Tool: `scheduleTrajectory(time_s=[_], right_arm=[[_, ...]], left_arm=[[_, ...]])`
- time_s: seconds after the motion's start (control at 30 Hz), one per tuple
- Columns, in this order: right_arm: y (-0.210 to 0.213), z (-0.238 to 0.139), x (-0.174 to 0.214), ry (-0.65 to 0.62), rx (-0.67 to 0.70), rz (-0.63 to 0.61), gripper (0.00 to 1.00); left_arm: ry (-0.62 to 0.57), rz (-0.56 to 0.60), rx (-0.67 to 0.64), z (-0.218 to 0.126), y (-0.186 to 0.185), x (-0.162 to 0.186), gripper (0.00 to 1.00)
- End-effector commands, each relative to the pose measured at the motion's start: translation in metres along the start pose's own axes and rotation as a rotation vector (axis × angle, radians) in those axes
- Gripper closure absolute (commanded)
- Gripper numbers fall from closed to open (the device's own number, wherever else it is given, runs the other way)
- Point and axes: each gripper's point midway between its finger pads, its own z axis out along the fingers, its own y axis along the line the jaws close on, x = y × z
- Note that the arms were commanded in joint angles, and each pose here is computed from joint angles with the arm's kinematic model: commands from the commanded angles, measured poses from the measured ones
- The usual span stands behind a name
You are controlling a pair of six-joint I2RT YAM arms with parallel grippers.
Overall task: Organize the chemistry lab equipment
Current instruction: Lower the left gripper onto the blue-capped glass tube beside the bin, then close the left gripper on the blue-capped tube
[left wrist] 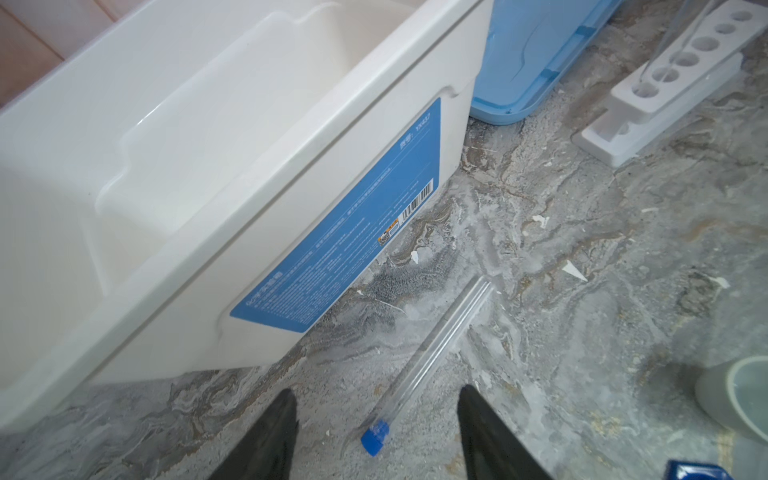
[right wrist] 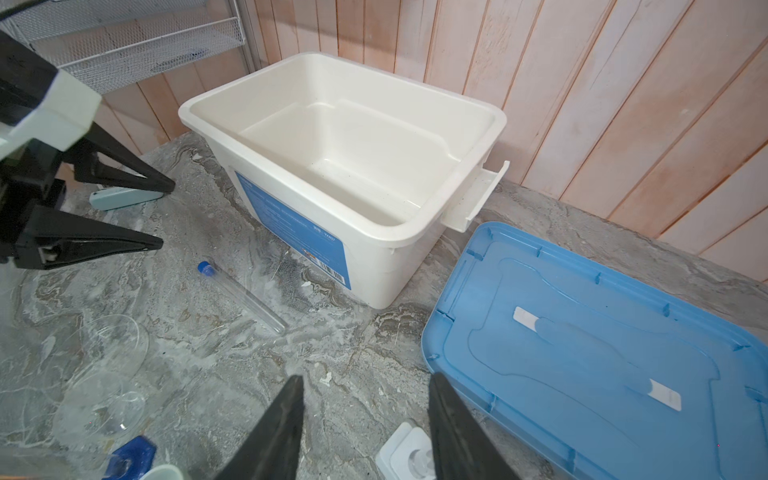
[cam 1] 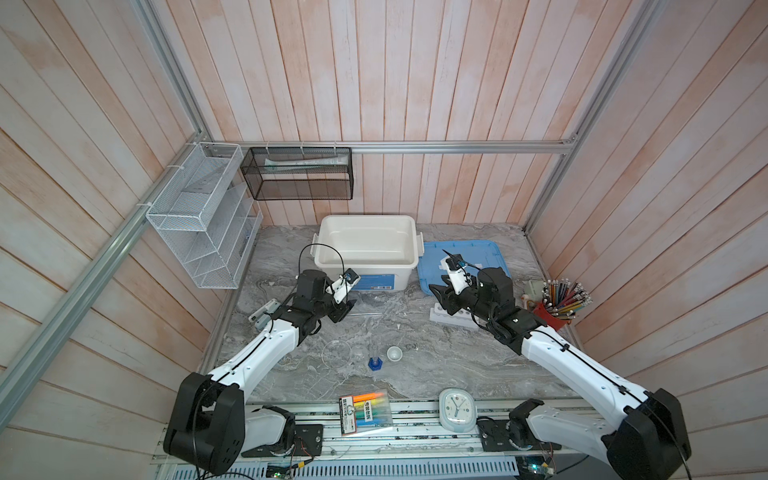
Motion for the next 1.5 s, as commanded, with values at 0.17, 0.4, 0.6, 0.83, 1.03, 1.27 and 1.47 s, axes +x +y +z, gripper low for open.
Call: scheduleTrajectory(time_s=[0.17, 0.4, 0.6, 0.83, 1.03, 1.27, 1.47], right_arm=[[0.006, -0.002, -0.004, -0.059, -0.040, -0.015, 0.50], [0.009, -0.001, 0.000, -0.061, -0.060, 0.001, 0.50], [0.009, 0.001, 0.003, -0.063, -0.075, 0.011, 0.50], [0.006, 0.004, 0.007, -0.052, -0.081, 0.024, 0.50], [0.003, 0.005, 0.008, -0.055, -0.083, 0.032, 0.50], [0.002, 0.006, 0.012, -0.051, -0.083, 0.042, 0.50], [0.001, 0.006, 0.013, -0.048, -0.080, 0.044, 0.50]], left_arm=[[0.163, 0.236, 0.102, 0.026, -0.014, 0.023, 0.39], [0.254, 0.296, 0.150, 0.048, -0.025, 0.042, 0.41], [0.294, 0.313, 0.152, 0.059, -0.025, 0.054, 0.46], [0.324, 0.324, 0.164, 0.068, -0.030, 0.066, 0.53], [0.342, 0.338, 0.158, 0.073, -0.028, 0.072, 0.53], [0.364, 0.347, 0.173, 0.080, -0.031, 0.077, 0.53], [0.383, 0.352, 0.181, 0.082, -0.035, 0.086, 0.53]])
